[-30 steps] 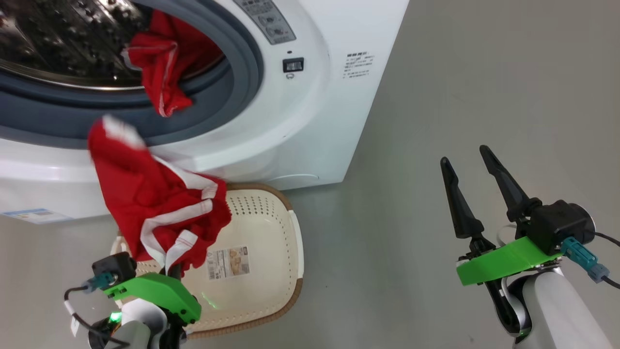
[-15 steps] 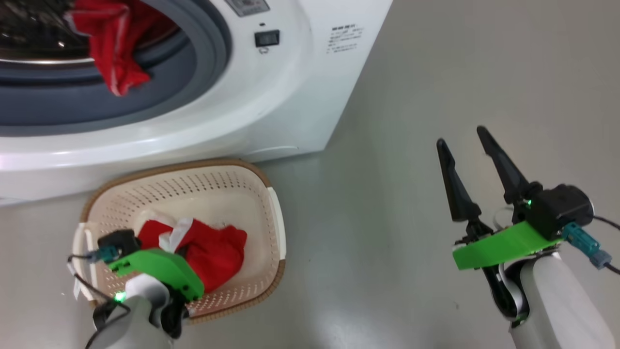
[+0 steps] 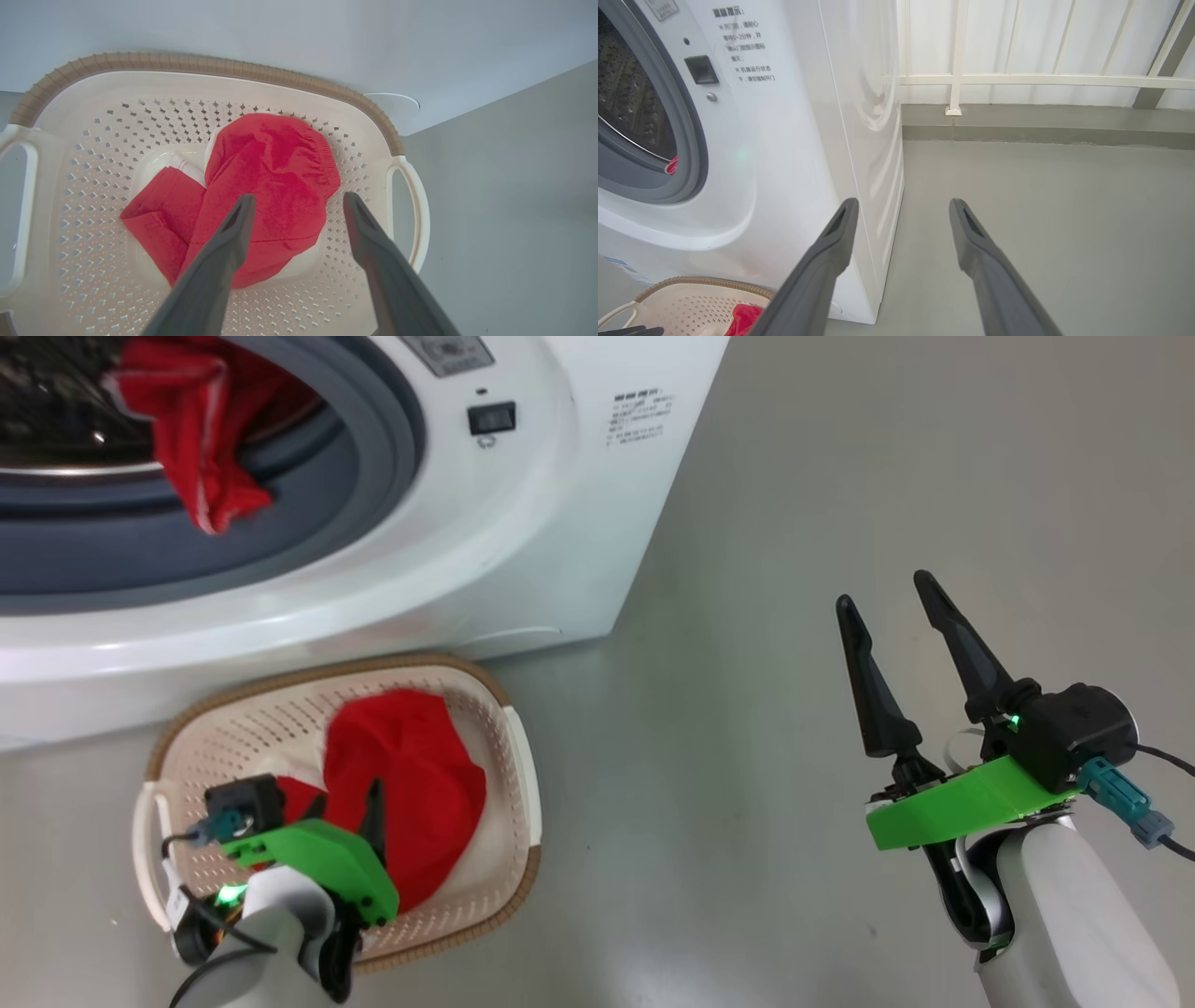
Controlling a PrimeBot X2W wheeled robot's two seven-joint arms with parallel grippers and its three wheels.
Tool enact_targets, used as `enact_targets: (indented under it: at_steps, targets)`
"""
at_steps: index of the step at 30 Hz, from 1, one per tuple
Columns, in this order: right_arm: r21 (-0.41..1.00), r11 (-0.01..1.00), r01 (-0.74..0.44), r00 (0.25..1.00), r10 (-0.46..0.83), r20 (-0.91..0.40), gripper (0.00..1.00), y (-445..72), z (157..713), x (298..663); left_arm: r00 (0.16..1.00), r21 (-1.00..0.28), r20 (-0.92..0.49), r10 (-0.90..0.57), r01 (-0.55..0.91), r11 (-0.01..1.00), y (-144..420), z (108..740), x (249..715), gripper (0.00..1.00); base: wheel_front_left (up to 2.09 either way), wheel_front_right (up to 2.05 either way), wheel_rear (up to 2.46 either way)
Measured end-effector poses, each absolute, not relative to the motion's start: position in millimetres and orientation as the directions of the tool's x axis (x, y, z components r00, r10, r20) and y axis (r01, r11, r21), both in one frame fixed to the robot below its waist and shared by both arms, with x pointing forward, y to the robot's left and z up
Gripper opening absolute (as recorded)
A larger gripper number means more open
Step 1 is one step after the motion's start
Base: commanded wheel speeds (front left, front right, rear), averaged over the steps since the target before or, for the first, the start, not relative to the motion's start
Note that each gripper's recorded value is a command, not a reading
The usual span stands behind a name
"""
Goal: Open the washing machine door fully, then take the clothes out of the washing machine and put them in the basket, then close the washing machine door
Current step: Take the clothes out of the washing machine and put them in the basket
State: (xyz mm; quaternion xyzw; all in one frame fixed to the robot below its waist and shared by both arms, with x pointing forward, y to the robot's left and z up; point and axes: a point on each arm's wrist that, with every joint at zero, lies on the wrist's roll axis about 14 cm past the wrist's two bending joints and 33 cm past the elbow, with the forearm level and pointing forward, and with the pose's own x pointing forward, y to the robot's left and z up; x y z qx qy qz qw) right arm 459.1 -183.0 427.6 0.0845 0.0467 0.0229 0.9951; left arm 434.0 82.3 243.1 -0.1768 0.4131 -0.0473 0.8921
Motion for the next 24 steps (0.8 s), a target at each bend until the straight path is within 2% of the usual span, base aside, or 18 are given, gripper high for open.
enact_targets:
  at_steps: [6, 13, 24]
  targets:
    - [0.175, 0.983, -0.053, 0.997, 0.062, -0.045, 1.0, -179, 447, 457, 0.72, -0.345, -0.668, -0.186, -0.079, 0.935, 99, 266, 434, 1.0, 0.0, 0.0, 0.0]
    - [0.167, 0.984, -0.055, 0.998, 0.057, -0.005, 1.0, -180, 466, 451, 0.848, -0.328, -0.512, -0.138, -0.045, 0.944, 119, 319, 451, 1.0, 0.0, 0.0, 0.0]
    - [0.156, 0.987, -0.043, 0.999, 0.039, 0.029, 1.0, -184, 488, 423, 0.954, -0.298, -0.288, -0.084, -0.006, 0.954, 148, 396, 437, 1.0, 0.0, 0.0, 0.0]
